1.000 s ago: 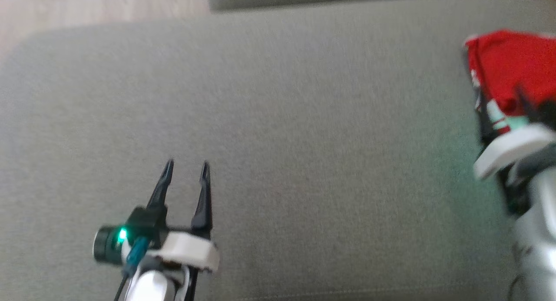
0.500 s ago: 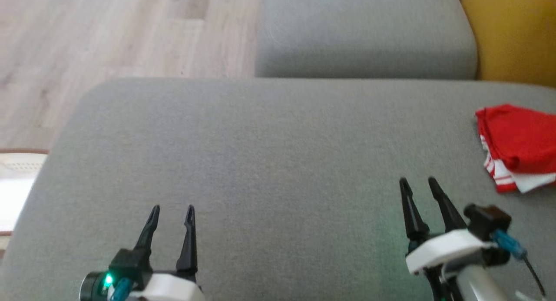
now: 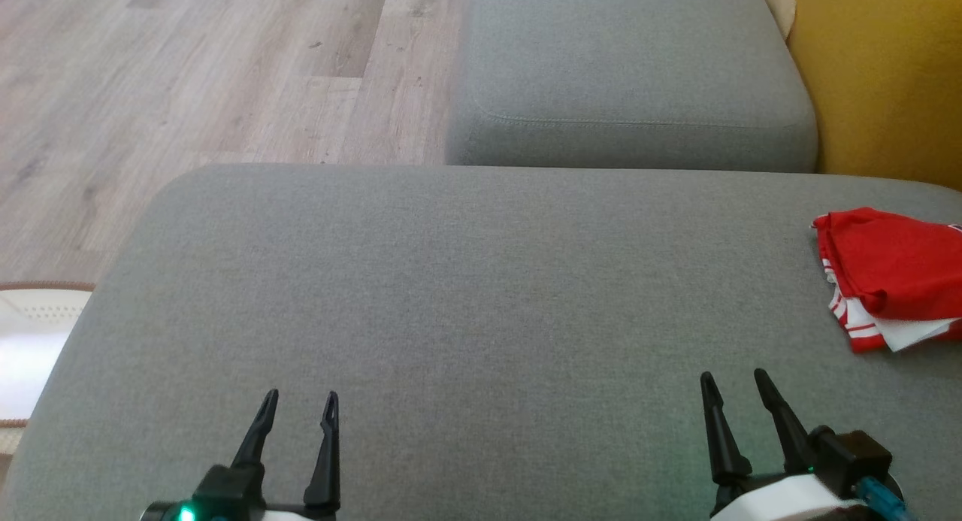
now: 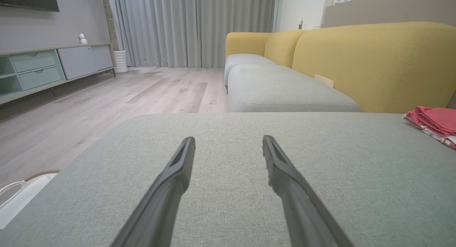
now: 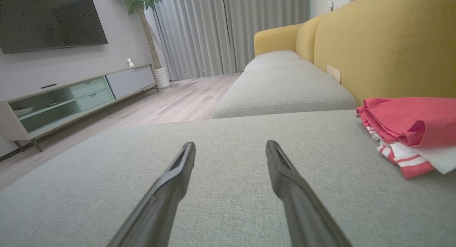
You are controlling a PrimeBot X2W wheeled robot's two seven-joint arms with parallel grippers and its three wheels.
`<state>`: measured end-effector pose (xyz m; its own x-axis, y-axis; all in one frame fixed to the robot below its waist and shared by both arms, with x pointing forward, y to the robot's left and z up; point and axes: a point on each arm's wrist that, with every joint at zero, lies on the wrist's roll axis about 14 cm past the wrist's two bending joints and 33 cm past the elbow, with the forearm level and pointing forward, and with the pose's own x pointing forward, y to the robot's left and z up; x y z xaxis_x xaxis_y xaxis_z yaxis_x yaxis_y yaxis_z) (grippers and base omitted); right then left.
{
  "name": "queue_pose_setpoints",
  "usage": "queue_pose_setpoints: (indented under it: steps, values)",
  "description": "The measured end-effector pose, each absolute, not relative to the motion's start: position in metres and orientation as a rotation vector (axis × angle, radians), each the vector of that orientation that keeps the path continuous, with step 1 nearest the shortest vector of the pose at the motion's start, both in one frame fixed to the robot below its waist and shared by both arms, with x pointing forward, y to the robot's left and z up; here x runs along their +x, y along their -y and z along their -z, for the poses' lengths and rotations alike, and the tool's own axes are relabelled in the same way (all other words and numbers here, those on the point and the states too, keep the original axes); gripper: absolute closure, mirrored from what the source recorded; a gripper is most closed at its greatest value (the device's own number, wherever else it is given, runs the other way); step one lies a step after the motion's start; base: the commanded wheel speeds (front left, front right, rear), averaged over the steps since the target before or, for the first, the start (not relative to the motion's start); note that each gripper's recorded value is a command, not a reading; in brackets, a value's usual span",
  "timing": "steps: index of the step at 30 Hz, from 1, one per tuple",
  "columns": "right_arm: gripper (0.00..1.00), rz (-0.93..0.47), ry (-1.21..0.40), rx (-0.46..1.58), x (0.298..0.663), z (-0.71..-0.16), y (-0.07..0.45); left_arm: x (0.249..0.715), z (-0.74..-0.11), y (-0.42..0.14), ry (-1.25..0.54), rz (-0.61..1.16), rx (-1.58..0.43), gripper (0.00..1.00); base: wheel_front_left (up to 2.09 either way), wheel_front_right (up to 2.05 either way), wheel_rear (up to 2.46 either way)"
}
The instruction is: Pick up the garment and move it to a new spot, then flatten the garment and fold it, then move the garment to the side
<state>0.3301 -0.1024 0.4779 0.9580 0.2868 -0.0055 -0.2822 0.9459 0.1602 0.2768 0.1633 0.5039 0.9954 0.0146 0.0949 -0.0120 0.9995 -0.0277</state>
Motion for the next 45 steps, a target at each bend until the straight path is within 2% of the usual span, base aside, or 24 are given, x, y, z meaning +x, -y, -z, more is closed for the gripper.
queue_pose_setpoints:
  steps: [6,7,15,45]
  values:
    - [0.0,-0.281,-0.013,0.158,0.329,-0.482,0.105,0.279,-0.504,-0.159,0.094,0.003,-0.018,0.0,0.0,0.0,0.0]
    - [1.0,-0.278,-0.013,0.159,0.328,-0.482,0.106,0.28,-0.504,-0.158,0.092,0.006,-0.017,1.0,0.0,0.0,0.0]
    - [1.0,-0.246,-0.151,0.183,0.308,-0.44,0.113,0.265,-0.461,-0.155,-0.054,0.006,-0.049,1.0,0.0,0.0,0.0]
    - [1.0,-0.096,-0.19,0.515,0.323,-0.441,0.14,0.288,-0.453,-0.167,-0.125,-0.049,-0.419,1.0,0.0,0.0,0.0]
